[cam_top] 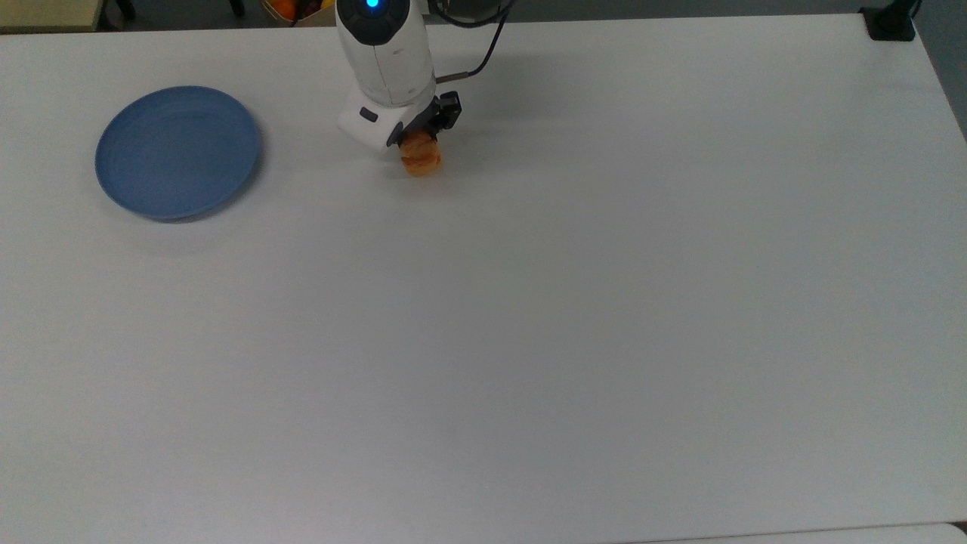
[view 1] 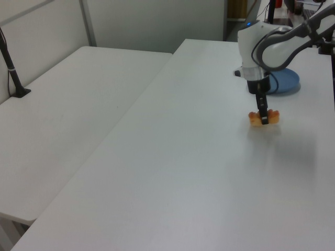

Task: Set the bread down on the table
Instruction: 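Carry the bread roll away from the plate and lower it to the table, then open the gripper to release the bread roll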

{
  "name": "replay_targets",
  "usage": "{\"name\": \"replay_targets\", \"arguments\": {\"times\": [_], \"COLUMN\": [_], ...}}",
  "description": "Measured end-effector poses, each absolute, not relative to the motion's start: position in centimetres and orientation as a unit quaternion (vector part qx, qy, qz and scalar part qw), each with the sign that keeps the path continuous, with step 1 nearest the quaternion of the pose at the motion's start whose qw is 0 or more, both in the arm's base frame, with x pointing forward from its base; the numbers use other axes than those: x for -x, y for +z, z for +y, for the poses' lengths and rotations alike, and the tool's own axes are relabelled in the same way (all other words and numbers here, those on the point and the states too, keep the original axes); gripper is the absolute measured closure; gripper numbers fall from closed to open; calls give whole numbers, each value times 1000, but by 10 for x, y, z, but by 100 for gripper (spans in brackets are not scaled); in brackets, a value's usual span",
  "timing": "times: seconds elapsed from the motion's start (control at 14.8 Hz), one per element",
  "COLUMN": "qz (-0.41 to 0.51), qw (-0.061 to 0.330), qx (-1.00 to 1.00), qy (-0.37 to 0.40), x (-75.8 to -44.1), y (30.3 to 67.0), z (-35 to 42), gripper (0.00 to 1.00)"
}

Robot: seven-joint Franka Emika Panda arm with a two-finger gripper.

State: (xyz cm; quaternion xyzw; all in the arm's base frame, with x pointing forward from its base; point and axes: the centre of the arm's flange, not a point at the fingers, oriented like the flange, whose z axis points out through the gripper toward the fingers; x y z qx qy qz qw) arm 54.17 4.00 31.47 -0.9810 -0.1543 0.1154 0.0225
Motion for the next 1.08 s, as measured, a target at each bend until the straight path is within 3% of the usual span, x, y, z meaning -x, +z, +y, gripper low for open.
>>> {"name": "replay_targets", "arguments": {"times": [0.34, 0.47, 0.68, 0.88, 1.08], "qz": [-156, -156, -148, -116, -106], "qw": [18, 18, 17, 15, 16], "qx": [984, 984, 986, 991, 993], "qy": [80, 79, 77, 60, 46], "x": [-550, -550, -551, -555, -561], "y": [313, 314, 316, 339, 411], "z": [60, 63, 62, 62, 63], "gripper": [48, 33, 0, 0, 0]}}
